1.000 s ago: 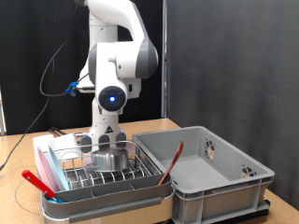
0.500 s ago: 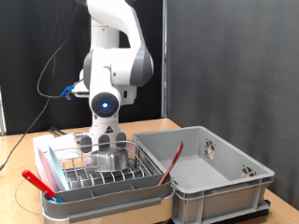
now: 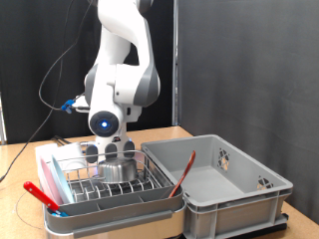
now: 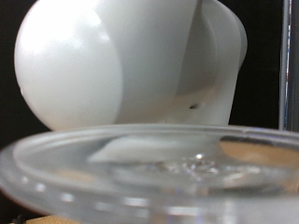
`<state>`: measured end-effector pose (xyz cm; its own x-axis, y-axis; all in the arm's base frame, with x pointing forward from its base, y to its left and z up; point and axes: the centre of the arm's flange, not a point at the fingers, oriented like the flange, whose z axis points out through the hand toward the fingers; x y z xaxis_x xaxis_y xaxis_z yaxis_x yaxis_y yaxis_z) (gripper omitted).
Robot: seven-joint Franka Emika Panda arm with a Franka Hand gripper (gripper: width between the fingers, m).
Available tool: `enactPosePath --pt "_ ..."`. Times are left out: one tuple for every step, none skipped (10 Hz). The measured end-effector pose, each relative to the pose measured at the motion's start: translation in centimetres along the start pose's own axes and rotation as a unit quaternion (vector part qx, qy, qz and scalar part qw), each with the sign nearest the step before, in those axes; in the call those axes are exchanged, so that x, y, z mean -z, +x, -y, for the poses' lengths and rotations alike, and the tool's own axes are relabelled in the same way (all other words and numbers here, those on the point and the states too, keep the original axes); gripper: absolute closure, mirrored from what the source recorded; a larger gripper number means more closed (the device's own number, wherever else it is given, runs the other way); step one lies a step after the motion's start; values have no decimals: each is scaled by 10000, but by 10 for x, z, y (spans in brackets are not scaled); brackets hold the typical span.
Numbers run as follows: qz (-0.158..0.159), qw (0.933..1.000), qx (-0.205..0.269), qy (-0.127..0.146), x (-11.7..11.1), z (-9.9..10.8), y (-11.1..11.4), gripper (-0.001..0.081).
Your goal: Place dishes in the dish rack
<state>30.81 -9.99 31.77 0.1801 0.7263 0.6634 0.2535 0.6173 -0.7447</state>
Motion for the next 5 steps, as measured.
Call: enactPosePath --pt "7 10000 -23 -3 0 -3 -4 696" --pt "17 10000 -50 1 0 -6 -8 696" --pt "37 10000 -69 -3 0 -9 -12 696" --pt "49 10000 -87 3 0 -12 -14 696" --pt "54 9999 -101 24 0 -14 -17 696"
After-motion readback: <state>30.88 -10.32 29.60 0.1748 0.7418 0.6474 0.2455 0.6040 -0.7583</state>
